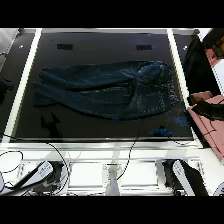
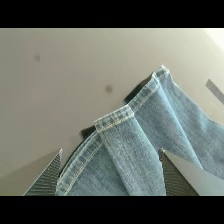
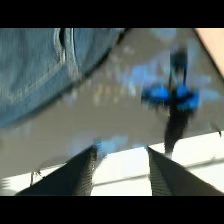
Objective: Fold the clothes and pants, and hang the long-sleeved shirts on hangers.
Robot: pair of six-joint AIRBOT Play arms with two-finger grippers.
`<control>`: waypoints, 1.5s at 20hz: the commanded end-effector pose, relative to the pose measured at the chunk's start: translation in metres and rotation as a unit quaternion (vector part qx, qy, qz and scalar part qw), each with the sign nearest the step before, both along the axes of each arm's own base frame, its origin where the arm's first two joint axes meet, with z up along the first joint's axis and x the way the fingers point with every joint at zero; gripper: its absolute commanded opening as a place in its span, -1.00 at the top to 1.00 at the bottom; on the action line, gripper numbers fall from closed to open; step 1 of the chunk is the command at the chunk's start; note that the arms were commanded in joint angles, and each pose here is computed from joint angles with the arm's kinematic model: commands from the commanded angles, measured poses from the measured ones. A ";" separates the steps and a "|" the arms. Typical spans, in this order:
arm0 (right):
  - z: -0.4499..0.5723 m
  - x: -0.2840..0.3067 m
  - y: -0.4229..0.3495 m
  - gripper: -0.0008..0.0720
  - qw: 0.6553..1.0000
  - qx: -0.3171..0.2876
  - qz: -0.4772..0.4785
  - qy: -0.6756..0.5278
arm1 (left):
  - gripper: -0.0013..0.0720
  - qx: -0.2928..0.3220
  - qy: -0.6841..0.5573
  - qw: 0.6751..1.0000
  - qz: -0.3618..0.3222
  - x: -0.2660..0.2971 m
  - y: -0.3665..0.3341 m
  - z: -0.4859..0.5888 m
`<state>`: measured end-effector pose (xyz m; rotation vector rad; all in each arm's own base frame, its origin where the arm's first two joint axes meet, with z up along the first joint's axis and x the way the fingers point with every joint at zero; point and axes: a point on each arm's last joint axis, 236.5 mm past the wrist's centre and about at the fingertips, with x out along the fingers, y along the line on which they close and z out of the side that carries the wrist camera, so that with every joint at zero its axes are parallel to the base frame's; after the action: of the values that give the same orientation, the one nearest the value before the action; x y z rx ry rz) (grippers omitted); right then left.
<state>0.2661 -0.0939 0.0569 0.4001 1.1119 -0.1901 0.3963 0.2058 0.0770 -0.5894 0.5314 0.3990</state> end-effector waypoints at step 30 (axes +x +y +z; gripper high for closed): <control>-0.162 0.154 0.021 0.88 0.942 0.197 -0.257 -0.090 | -0.97 -0.119 0.132 0.977 -0.122 -0.005 -0.086 -0.086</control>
<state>0.4188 -0.0728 -0.1074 1.0485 0.8514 -0.3838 0.3852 0.1250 0.0024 -0.6980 0.8895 0.1876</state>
